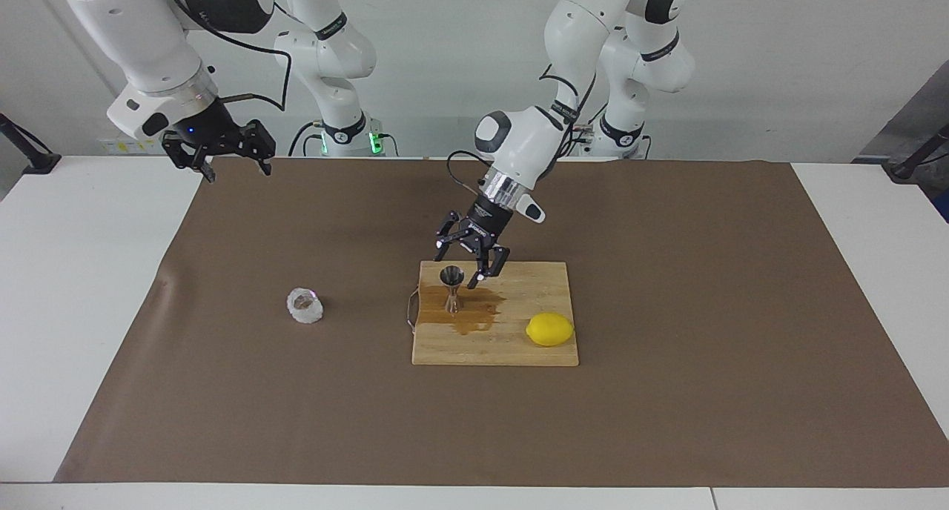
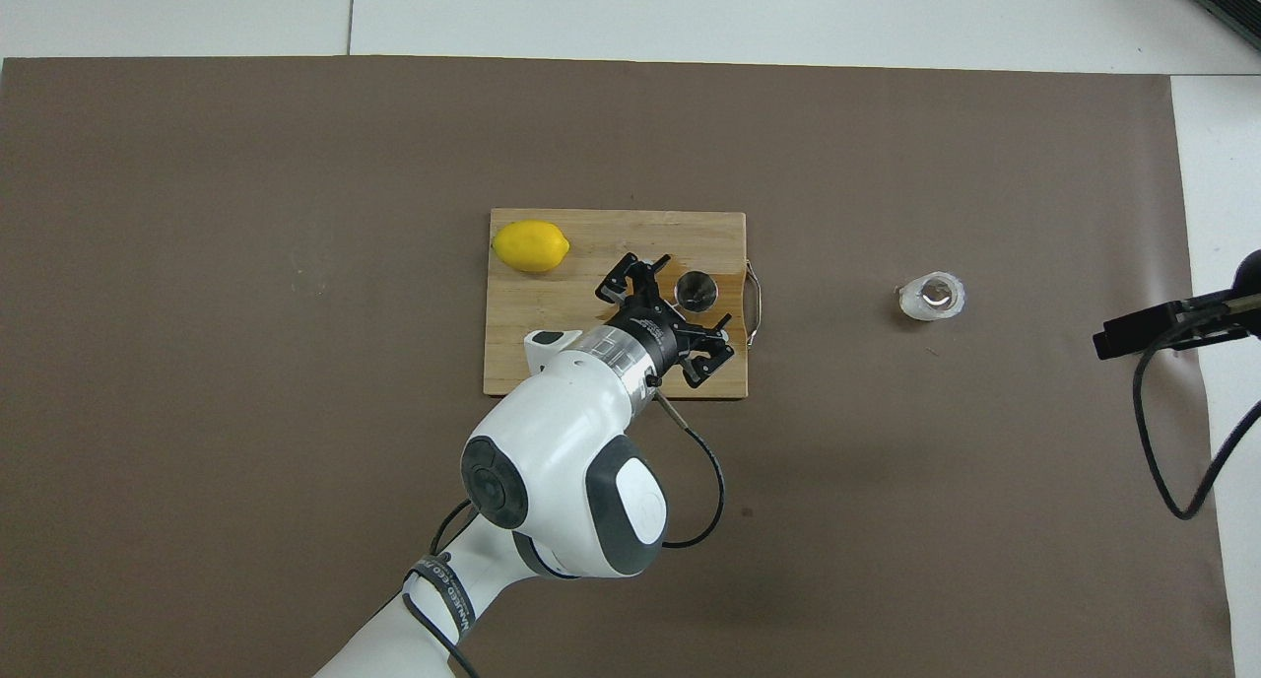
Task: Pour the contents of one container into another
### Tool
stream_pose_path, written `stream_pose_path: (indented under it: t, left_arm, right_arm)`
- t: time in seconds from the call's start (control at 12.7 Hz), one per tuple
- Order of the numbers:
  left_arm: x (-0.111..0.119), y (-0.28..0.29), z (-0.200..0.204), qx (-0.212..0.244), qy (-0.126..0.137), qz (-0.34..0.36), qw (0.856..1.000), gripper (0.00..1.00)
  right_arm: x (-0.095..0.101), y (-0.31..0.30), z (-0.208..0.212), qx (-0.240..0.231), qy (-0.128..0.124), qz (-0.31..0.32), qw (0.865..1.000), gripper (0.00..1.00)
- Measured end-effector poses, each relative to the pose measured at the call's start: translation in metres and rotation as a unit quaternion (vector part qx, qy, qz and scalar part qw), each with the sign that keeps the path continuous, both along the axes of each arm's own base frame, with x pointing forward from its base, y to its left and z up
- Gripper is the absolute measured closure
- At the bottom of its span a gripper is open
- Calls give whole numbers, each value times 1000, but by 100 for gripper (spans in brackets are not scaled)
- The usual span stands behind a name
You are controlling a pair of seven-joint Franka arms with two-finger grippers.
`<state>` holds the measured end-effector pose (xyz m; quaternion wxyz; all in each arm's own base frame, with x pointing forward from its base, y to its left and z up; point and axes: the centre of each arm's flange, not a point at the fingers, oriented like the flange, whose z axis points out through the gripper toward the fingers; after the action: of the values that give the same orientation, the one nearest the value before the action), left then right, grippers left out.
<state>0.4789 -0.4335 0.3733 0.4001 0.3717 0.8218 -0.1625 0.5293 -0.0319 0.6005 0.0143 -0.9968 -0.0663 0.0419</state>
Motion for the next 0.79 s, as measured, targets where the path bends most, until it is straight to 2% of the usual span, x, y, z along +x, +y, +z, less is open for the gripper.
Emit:
stream_pose_path:
  t: [0.24, 0.39, 0.55, 0.79]
  left_arm:
    - [14, 17, 38, -21, -18, 11, 1000, 0]
    - [37, 41, 62, -18, -12, -16, 1000, 0]
    - [67, 70, 86, 6, 7, -77, 997, 0]
    - [96, 97, 121, 81, 9, -161, 984, 0]
  right_arm:
    - [0, 0, 0, 0, 0, 0, 1000, 0]
    - [0, 0, 0, 0, 0, 0, 1000, 0]
    - [0, 0, 0, 0, 0, 0, 1000, 0]
    - [0, 0, 0, 0, 0, 0, 1000, 0]
